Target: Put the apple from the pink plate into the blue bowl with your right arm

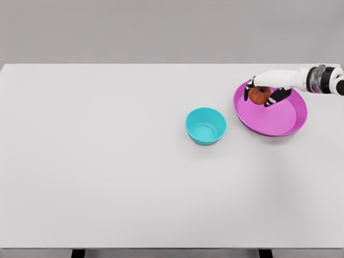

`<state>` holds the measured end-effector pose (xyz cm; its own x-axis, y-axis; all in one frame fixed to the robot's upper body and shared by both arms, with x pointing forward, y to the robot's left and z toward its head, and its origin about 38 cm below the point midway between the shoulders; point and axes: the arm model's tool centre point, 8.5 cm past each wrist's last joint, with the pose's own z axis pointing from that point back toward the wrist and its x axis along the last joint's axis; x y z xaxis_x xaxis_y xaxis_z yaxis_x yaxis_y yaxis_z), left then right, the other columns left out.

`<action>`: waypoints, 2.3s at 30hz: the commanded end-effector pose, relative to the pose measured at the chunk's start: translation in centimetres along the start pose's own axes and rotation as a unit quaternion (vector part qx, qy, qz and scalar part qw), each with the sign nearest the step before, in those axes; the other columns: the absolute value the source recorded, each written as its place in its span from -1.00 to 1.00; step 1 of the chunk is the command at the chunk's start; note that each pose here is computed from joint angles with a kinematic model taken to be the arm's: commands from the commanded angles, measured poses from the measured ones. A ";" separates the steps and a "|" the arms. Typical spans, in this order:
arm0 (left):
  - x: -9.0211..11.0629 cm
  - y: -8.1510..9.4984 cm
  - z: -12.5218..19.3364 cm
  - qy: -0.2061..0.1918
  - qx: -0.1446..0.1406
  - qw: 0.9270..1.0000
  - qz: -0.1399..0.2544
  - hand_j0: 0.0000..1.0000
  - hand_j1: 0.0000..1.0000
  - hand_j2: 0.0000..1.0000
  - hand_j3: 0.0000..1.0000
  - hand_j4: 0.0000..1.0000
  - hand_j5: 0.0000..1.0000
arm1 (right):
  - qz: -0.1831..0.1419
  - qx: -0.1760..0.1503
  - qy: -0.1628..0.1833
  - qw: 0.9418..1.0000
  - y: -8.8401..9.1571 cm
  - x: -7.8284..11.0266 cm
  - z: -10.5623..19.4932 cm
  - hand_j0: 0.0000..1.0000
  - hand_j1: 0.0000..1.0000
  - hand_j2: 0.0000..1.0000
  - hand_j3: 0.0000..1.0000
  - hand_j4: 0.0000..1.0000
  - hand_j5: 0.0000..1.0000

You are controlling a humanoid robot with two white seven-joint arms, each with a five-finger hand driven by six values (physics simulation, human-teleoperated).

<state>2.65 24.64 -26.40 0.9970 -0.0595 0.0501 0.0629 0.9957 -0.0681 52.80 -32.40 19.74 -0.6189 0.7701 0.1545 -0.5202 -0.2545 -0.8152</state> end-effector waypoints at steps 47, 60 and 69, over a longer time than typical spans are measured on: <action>0.0 0.0 0.0 0.000 0.000 1.000 0.000 1.00 1.00 1.00 1.00 1.00 1.00 | 0.131 -0.006 -0.175 0.976 -0.7 13.7 -3.5 1.00 1.00 1.00 1.00 1.00 1.00; 0.0 0.0 0.0 0.000 0.000 1.000 0.000 1.00 1.00 1.00 1.00 1.00 1.00 | 0.092 -0.167 -0.061 0.980 -7.7 5.6 7.6 1.00 1.00 1.00 1.00 1.00 1.00; 0.0 0.0 0.0 0.000 0.000 1.000 0.000 1.00 1.00 1.00 1.00 1.00 1.00 | -0.031 -0.167 0.026 0.985 1.4 -1.6 11.8 1.00 1.00 1.00 1.00 1.00 1.00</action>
<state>2.65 24.64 -26.40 0.9970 -0.0594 0.0502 0.0627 0.9957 -0.0681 45.89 -40.33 23.29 -0.5639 0.8022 0.1962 -0.3642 -0.0284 -0.9309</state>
